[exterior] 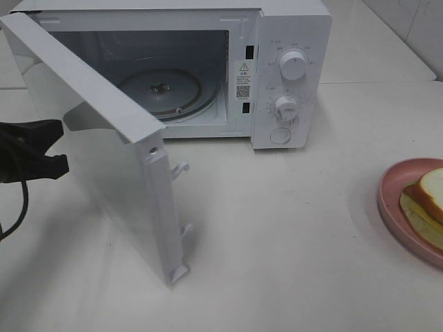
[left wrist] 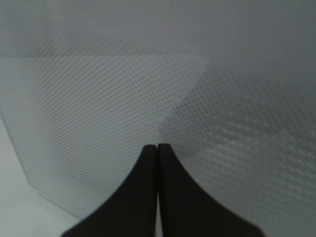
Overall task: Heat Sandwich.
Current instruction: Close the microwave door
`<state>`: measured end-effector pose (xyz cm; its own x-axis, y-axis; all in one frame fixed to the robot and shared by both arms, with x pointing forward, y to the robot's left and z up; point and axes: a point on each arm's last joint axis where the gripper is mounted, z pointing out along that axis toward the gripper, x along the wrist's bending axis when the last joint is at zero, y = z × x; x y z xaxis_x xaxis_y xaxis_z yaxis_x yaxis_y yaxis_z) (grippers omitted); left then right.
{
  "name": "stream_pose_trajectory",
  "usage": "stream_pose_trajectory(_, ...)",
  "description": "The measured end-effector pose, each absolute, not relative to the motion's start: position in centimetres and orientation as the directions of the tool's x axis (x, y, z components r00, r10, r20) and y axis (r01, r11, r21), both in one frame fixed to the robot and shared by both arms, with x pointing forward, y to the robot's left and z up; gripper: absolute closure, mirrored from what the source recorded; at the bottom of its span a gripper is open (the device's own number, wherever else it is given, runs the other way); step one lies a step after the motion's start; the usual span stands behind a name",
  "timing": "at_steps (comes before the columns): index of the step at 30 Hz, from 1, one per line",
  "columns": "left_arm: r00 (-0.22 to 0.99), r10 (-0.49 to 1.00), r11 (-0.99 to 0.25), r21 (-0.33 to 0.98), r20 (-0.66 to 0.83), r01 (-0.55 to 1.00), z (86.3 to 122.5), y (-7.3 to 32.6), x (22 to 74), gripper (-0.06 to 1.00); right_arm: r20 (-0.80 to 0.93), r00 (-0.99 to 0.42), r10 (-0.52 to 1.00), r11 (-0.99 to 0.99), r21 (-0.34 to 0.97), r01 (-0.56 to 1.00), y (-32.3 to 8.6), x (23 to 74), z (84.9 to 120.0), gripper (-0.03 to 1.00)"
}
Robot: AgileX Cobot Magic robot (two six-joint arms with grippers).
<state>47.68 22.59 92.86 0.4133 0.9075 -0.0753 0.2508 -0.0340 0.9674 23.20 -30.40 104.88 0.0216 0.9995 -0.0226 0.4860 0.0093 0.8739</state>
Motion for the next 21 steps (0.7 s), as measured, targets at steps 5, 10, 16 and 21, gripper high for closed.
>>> stream_pose_trajectory(5,0.456,0.887,-0.041,0.969,-0.076,0.242,92.8,21.1,48.1,0.94,-0.023,0.022,1.0,0.009,0.874,0.486,-30.4,23.2,104.9,0.21)
stream_pose_trajectory(10,0.478,0.875,-0.034,0.975,-0.077,0.221,93.1,19.6,48.8,0.94,-0.022,0.022,1.0,0.008,0.874,0.486,-30.4,23.2,104.9,0.21)
stream_pose_trajectory(16,0.49,0.866,-0.011,0.976,-0.099,0.216,93.4,16.9,49.7,0.94,-0.022,0.022,1.0,0.008,0.874,0.486,-30.4,23.2,104.9,0.21)
stream_pose_trajectory(21,0.506,0.857,-0.017,0.978,-0.094,0.21,93.8,15.3,50.3,0.94,-0.022,0.022,1.0,0.008,0.874,0.486,-30.4,23.2,104.9,0.21)
